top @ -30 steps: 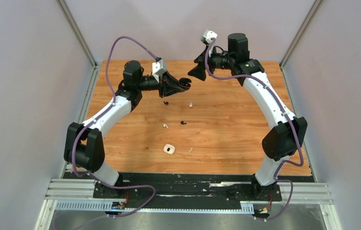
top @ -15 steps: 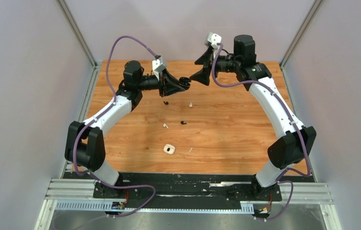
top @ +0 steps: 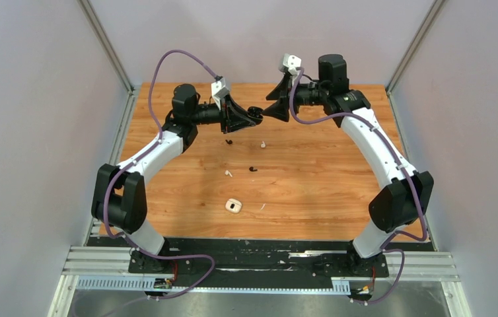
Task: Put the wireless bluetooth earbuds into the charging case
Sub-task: Open the charging case.
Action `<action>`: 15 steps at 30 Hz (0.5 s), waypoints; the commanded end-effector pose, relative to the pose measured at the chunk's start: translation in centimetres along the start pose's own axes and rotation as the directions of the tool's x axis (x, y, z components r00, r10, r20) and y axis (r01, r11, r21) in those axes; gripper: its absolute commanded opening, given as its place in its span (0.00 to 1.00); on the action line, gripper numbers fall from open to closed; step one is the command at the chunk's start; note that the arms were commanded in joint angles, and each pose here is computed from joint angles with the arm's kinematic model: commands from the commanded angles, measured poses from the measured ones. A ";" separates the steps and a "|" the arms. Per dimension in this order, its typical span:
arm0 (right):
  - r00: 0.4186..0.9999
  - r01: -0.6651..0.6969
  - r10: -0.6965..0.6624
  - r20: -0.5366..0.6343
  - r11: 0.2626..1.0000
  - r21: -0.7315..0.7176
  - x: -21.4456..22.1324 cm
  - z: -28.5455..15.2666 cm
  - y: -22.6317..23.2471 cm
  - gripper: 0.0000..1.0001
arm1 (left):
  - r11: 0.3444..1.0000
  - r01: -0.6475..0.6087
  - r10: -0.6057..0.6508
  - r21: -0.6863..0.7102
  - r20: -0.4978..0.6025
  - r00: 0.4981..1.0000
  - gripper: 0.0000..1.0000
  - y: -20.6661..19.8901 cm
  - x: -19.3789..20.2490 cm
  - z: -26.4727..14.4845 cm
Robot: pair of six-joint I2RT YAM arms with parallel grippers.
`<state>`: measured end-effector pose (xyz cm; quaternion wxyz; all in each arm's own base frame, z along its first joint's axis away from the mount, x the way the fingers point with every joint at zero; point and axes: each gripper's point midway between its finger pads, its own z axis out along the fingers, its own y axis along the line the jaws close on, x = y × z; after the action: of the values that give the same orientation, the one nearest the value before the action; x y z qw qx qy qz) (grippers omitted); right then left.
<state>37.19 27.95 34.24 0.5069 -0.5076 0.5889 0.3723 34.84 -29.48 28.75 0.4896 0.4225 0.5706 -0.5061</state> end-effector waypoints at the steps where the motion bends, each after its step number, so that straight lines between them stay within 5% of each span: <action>1: 1.000 0.025 -0.025 0.002 0.999 -0.032 0.3 0.5 0.1 0.57 | 0.997 -0.075 0.074 0.023 0.041 0.996 0.00 -0.7 -2.6 0.1; 15: 0.999 0.034 -0.034 -0.012 0.999 -0.040 1.2 1.9 -0.8 0.51 | 0.995 -0.089 0.087 0.051 0.039 0.995 0.00 -1.0 -2.8 0.2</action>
<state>38.22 28.67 31.44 0.4845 -0.5134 0.6005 0.3757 34.53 -29.52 28.89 0.4867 0.4288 0.5646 -0.5104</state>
